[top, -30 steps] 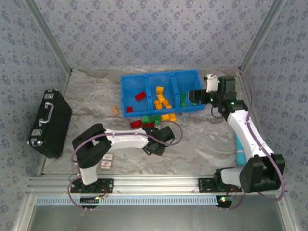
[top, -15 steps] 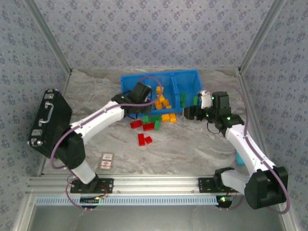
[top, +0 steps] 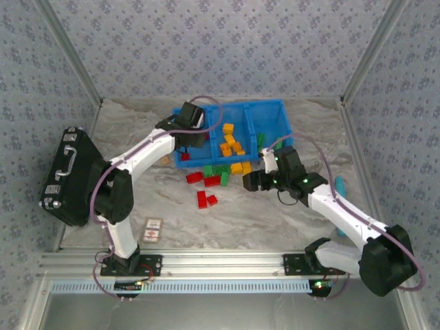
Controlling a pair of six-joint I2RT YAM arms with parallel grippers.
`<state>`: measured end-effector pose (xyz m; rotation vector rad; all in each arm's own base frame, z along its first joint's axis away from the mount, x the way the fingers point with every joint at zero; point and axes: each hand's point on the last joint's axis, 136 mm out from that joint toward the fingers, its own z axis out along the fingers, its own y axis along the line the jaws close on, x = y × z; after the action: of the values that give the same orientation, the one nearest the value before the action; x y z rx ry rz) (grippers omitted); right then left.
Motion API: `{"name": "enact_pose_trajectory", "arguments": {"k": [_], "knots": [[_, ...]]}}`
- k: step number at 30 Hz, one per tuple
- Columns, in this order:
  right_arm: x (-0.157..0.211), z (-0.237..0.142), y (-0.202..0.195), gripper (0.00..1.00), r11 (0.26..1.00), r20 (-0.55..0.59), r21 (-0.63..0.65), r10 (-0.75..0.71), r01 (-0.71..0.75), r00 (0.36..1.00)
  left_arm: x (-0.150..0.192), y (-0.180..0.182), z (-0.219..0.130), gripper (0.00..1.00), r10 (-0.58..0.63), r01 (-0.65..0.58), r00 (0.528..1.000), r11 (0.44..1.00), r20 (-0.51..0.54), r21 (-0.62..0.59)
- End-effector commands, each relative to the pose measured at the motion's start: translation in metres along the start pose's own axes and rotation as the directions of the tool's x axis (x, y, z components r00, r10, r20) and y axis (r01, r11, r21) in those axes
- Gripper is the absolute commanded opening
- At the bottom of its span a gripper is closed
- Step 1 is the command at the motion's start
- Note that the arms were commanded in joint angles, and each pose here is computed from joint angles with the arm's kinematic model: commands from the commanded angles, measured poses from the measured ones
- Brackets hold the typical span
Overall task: Sort the legos into containers by color
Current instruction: Place the lego in the container.
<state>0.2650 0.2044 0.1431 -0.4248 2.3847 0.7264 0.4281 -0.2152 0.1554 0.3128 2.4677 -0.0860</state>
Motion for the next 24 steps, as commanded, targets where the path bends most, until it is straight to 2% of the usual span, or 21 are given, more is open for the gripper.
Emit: {"name": "enact_pose_trajectory", "arguments": {"k": [1,5,8,12,18,24], "knots": [[-0.009,0.006,0.001,0.77,0.999,0.013,0.036,0.029,-0.029,1.000,-0.015,0.006,0.005,0.39,-0.006,0.006,1.000,1.000,0.025,0.009],[-0.012,0.015,-0.006,0.77,0.993,0.013,0.086,0.080,-0.080,0.997,-0.017,0.011,0.012,0.48,-0.004,0.004,1.000,1.000,0.023,0.009],[-0.010,0.026,-0.007,0.77,0.990,-0.021,0.104,0.099,-0.096,0.995,-0.021,0.011,0.011,0.59,-0.003,0.003,0.999,1.000,0.036,0.016],[-0.010,0.041,-0.004,0.77,0.988,-0.052,0.121,0.103,-0.096,0.993,-0.027,0.012,-0.001,0.63,-0.008,0.007,0.998,1.000,0.059,0.020],[-0.015,0.069,0.005,0.77,0.989,-0.088,0.129,0.088,-0.077,0.992,-0.039,0.019,-0.046,0.65,0.003,-0.006,0.992,1.000,0.129,0.025],[-0.014,0.099,0.016,0.76,0.990,-0.137,0.134,0.058,-0.039,0.989,-0.035,0.022,-0.102,0.69,0.048,-0.064,0.975,0.996,0.217,0.065]]}}
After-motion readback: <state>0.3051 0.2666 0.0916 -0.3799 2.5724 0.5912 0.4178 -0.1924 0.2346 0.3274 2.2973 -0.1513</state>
